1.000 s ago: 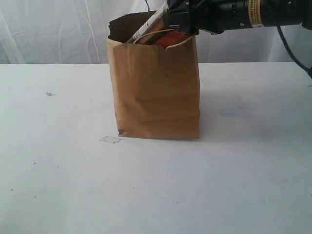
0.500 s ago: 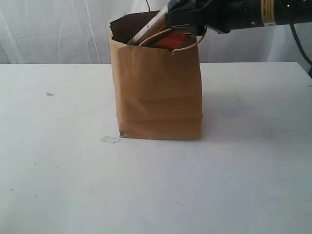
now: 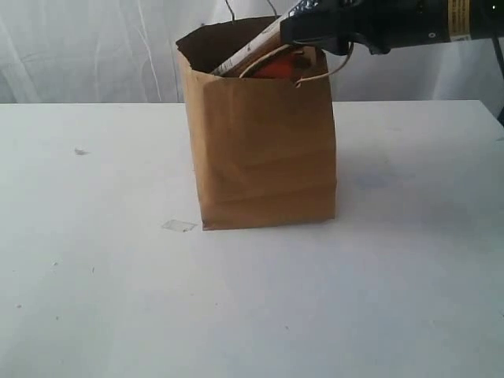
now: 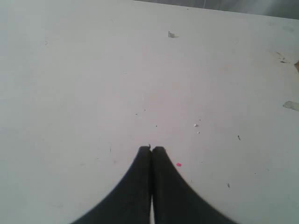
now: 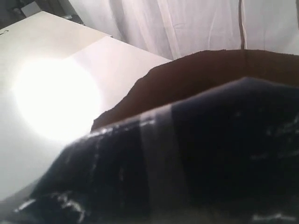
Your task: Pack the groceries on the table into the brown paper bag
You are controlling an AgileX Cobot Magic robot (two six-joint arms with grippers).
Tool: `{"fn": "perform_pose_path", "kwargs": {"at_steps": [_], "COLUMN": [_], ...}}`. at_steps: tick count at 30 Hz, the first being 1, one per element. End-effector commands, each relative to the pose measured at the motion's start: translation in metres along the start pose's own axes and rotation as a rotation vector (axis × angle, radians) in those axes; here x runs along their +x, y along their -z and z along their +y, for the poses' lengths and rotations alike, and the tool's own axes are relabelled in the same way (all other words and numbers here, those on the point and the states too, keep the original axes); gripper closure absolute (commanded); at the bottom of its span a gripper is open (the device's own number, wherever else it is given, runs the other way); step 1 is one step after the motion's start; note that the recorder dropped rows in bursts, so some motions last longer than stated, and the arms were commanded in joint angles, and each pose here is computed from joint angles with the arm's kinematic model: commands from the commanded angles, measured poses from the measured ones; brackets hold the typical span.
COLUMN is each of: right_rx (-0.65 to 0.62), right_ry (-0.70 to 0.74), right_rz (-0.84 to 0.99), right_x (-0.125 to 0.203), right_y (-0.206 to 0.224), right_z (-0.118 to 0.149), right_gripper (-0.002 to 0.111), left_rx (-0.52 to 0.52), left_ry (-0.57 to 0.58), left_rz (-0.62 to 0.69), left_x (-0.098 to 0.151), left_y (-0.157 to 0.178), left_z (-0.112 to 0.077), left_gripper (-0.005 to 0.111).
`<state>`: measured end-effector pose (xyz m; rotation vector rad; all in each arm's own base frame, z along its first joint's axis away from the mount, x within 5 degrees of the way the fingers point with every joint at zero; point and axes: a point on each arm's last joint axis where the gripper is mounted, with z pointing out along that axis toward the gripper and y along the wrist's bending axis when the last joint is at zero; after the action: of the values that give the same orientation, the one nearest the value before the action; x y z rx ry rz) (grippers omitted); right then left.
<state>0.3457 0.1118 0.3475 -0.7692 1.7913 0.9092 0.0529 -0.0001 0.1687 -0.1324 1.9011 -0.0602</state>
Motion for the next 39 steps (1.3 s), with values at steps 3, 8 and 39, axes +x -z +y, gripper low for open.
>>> {"fn": "perform_pose_path", "kwargs": {"at_steps": [3,8,39], "right_rx": [-0.015,0.016,0.069], "right_ry": [-0.008,-0.017,-0.083], "right_rz": [-0.021,-0.029,-0.043], "right_x": [-0.005,-0.005,0.003], "right_y": [0.006,0.014,0.051], "right_z": [0.005,-0.004,-0.040], "right_gripper": [0.032,0.032,0.032], "left_rx": [0.002,0.002,0.002], "left_ry": [0.009,0.009,0.009], "left_rz": [-0.009,-0.009,-0.009], "left_x": [-0.001,-0.001,-0.001], "left_y": [0.000,0.000,0.000], "left_z": [0.000,0.000,0.000], "left_gripper": [0.107,0.107,0.107]}}
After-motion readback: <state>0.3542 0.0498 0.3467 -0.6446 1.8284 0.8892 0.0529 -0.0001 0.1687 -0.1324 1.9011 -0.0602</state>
